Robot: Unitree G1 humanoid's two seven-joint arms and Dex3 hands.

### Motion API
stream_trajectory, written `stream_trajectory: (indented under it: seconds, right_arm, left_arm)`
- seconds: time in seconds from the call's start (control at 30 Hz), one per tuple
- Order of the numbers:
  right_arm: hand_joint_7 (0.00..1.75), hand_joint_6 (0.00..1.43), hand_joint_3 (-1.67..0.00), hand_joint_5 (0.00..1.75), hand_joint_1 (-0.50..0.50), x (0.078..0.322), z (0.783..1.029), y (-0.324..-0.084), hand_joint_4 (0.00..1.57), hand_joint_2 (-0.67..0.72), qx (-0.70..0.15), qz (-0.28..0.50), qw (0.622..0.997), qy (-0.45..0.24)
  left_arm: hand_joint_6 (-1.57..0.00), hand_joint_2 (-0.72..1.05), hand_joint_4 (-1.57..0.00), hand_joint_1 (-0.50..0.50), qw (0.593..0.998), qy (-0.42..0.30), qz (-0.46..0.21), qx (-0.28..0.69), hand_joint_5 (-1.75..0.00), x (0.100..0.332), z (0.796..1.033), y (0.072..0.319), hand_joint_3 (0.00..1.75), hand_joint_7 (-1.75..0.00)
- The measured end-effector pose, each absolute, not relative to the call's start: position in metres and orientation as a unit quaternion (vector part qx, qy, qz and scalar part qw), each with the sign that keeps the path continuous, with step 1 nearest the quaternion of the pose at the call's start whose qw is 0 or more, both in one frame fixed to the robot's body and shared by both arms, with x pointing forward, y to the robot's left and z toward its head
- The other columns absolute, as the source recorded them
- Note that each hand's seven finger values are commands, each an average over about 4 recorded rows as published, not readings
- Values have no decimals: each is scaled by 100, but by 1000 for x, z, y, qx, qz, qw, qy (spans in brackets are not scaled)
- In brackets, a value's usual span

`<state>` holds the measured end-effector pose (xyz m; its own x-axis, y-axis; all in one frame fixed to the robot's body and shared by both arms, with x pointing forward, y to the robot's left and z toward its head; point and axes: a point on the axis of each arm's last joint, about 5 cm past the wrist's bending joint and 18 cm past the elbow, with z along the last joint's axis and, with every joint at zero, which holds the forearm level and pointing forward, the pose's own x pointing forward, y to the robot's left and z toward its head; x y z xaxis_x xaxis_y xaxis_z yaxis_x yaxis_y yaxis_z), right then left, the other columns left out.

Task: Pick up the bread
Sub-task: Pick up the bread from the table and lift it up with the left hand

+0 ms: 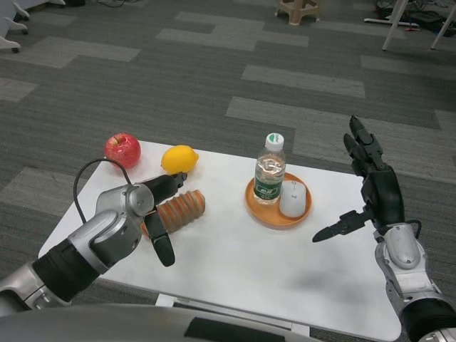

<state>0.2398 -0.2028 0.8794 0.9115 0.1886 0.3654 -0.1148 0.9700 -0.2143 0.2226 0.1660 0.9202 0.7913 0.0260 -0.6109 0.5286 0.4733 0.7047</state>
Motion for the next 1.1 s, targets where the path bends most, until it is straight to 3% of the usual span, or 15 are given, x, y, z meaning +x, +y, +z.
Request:
stream_trajectory:
  seconds: [0.4,0.6,1.1]
  right_arm:
    - [2,0,0,0,-8,240,879,-202,0,17,-93,77,974,-193]
    - [0,0,0,0,-8,240,879,-202,0,17,-93,77,974,-193]
    - [0,0,0,0,-8,240,882,-201,0,19,-90,80,972,-204]
  left_arm:
    - [0,-48,0,50,789,330,-169,490,0,231,899,166,9,-3]
    - [0,-55,0,50,768,325,-192,517,0,243,896,158,9,0]
    - [0,-48,0,50,736,340,-207,548,0,260,888,158,9,-5]
